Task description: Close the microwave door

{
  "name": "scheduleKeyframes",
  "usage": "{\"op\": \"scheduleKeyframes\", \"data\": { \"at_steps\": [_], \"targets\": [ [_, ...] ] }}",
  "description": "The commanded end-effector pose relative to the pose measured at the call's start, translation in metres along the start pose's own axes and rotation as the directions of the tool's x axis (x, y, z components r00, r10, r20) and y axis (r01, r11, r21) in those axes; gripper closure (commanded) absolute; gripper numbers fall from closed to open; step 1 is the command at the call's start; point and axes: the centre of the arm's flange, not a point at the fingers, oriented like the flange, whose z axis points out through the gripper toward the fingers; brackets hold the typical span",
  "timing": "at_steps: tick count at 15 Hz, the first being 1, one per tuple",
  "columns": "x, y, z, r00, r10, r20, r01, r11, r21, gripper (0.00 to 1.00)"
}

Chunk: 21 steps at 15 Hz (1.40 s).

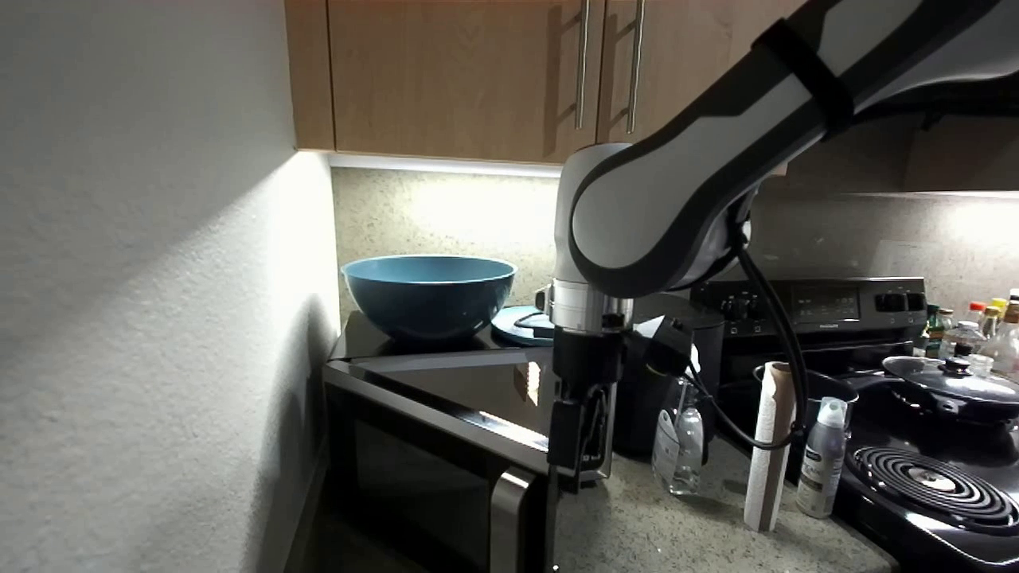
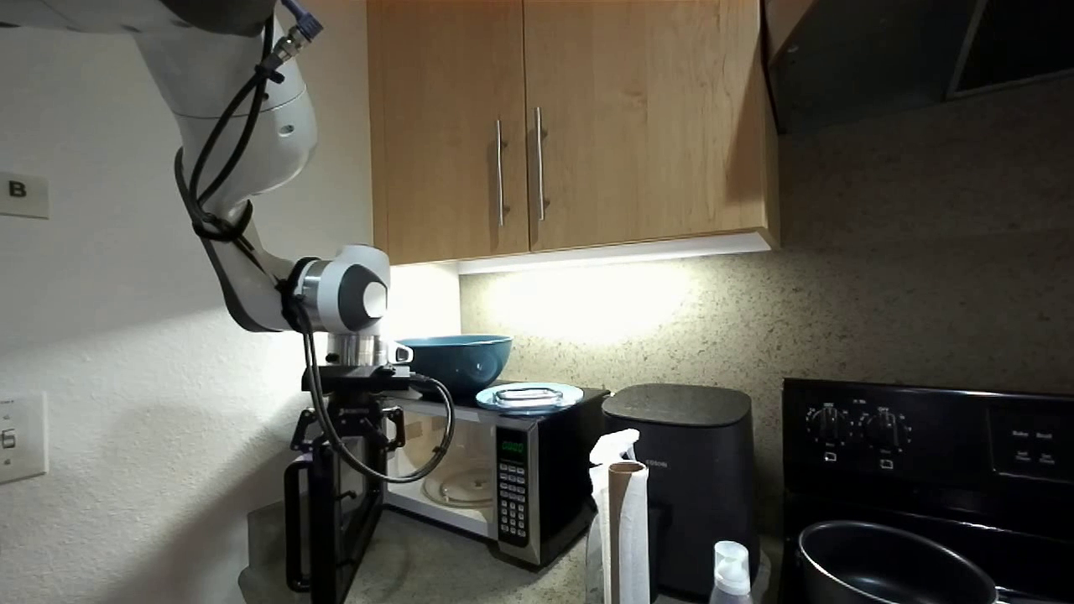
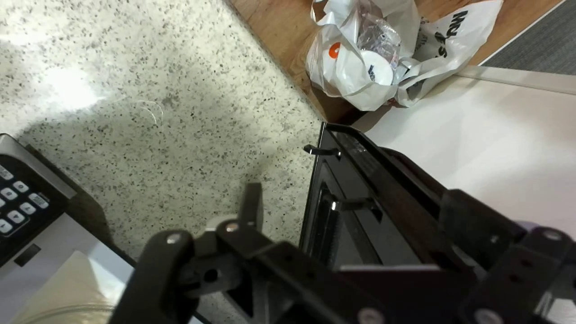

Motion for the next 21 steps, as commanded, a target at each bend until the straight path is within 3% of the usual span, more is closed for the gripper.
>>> {"op": "scheduleKeyframes", "data": {
  "at_steps": [1,6,7,11,14,17,21],
  "targets": [
    [-0.060,0.006,0.001,0.994,0.110,-0.001,-0.110,0.994,-0.007,0.00],
    [-0.120,0.021,0.010,0.956,0.292,-0.041,-0.289,0.955,0.073,0.00],
    [-0.086,0.028,0.016,0.971,0.240,0.000,-0.239,0.969,0.068,0.00],
    [-0.088,0.028,0.015,0.970,0.244,-0.004,-0.244,0.968,0.068,0.00],
    [-0.080,0.004,0.017,0.976,0.214,0.042,-0.218,0.966,0.142,0.00],
    [-0.072,-0.022,0.020,0.977,0.210,0.034,-0.213,0.957,0.196,0.00],
    [-0.053,-0.051,0.029,0.981,0.181,0.066,-0.192,0.954,0.232,0.00]
  ]
}}
